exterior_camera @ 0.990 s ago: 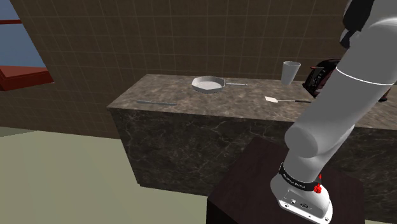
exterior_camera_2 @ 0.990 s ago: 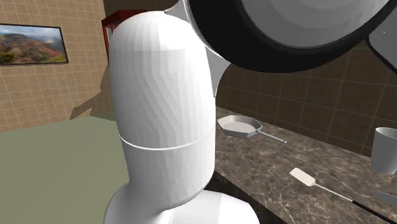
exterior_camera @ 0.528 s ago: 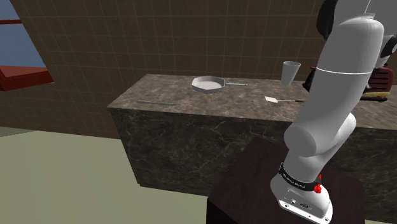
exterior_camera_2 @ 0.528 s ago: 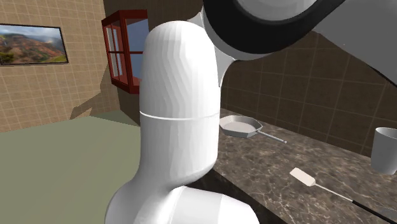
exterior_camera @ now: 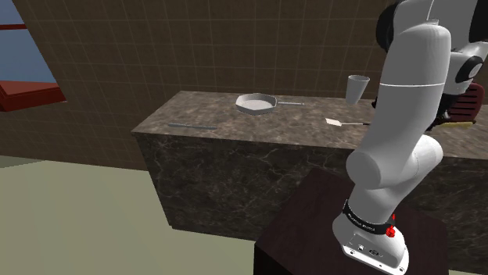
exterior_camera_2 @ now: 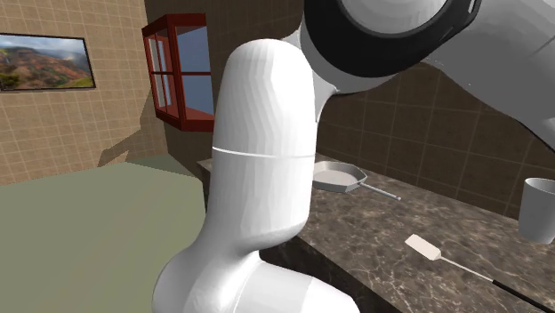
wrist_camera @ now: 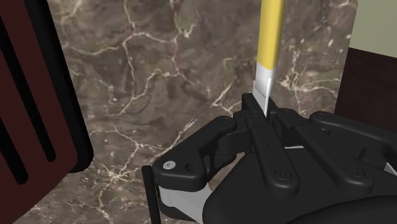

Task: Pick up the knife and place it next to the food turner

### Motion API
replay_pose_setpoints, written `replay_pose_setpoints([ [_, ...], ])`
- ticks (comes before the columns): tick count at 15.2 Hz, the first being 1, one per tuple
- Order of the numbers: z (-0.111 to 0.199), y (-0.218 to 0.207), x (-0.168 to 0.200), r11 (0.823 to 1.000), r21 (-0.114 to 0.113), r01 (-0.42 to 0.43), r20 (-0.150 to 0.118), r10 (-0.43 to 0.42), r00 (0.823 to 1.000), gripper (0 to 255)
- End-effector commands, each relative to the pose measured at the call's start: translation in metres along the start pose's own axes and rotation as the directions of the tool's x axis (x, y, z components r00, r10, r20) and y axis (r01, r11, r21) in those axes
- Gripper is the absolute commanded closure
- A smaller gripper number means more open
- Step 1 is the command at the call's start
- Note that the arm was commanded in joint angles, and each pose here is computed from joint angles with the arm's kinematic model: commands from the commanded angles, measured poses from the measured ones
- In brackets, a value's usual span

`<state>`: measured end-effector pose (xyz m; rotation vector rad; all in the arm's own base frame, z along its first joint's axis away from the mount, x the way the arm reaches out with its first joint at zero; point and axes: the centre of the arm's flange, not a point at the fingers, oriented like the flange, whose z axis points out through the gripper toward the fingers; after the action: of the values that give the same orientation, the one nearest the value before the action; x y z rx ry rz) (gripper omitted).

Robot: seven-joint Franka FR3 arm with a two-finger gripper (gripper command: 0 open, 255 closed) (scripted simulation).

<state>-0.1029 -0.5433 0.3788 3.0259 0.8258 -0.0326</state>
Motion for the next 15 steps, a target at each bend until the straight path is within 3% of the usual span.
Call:
replay_pose_setpoints([
  [1,0.012,0.000,0.001,1.000,0.000,0.000,0.000,0.000,1.000,255],
  [7,0.040,0.000,0.001,1.000,0.000,0.000,0.000,0.000,1.000,255],
  [14,0.040,0.000,0.001,1.000,0.000,0.000,0.000,0.000,1.000,255],
  [15,0.040,0.000,0.001,1.000,0.000,0.000,0.000,0.000,1.000,0],
])
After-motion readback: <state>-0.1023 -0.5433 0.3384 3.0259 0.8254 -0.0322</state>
